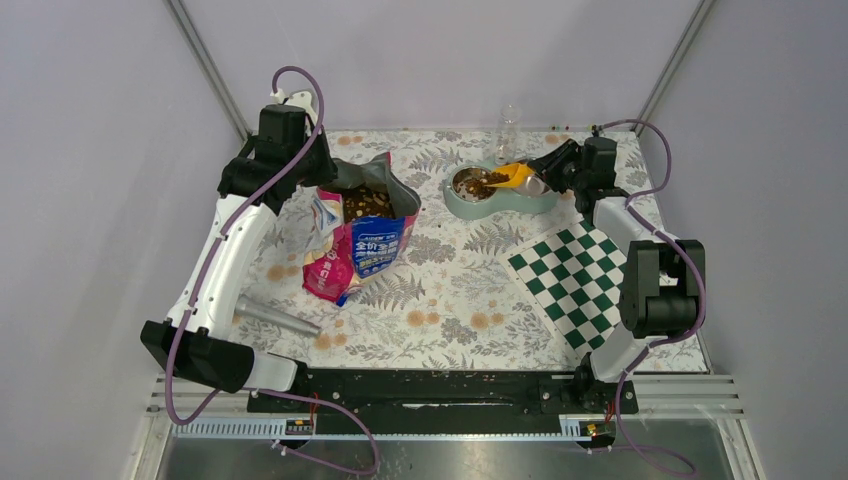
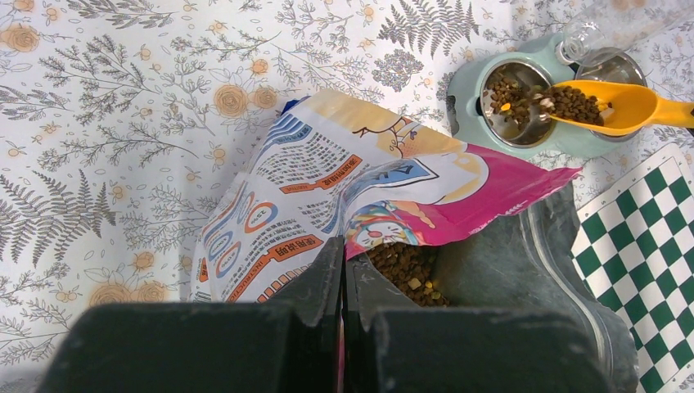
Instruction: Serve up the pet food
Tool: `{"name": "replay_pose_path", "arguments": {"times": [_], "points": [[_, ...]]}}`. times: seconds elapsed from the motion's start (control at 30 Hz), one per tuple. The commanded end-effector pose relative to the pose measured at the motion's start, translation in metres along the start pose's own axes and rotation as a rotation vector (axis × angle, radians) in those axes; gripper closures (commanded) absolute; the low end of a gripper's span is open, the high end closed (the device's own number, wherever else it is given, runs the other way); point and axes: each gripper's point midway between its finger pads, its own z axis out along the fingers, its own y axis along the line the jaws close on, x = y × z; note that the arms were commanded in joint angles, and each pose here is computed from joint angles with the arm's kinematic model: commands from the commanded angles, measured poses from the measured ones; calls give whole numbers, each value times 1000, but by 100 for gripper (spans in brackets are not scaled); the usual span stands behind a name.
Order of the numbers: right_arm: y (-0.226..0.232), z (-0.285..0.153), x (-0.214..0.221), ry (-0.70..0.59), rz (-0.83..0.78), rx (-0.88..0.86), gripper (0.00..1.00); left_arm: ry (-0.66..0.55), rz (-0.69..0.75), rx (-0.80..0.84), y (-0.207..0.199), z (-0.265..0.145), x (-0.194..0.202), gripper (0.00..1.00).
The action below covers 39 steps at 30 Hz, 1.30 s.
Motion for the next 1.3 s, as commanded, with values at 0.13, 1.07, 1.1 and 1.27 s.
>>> {"name": "replay_pose_path", "arguments": {"times": [0.13,1.07,1.1,1.27], "points": [[35,-4,-14,-34,0,-108,100,-118,-15,17,0,-12,-27,100],[77,-26,-20,-42,-355,81,100,-107,-13,105,-16,-24,-28,100],[80,-29,-22,-46,-374,84,100,-106,-12,116,-18,-24,-28,100],[100,-45,-29,-64,-396,52,100,-105,-4,147,-24,-24,-30,100]]}}
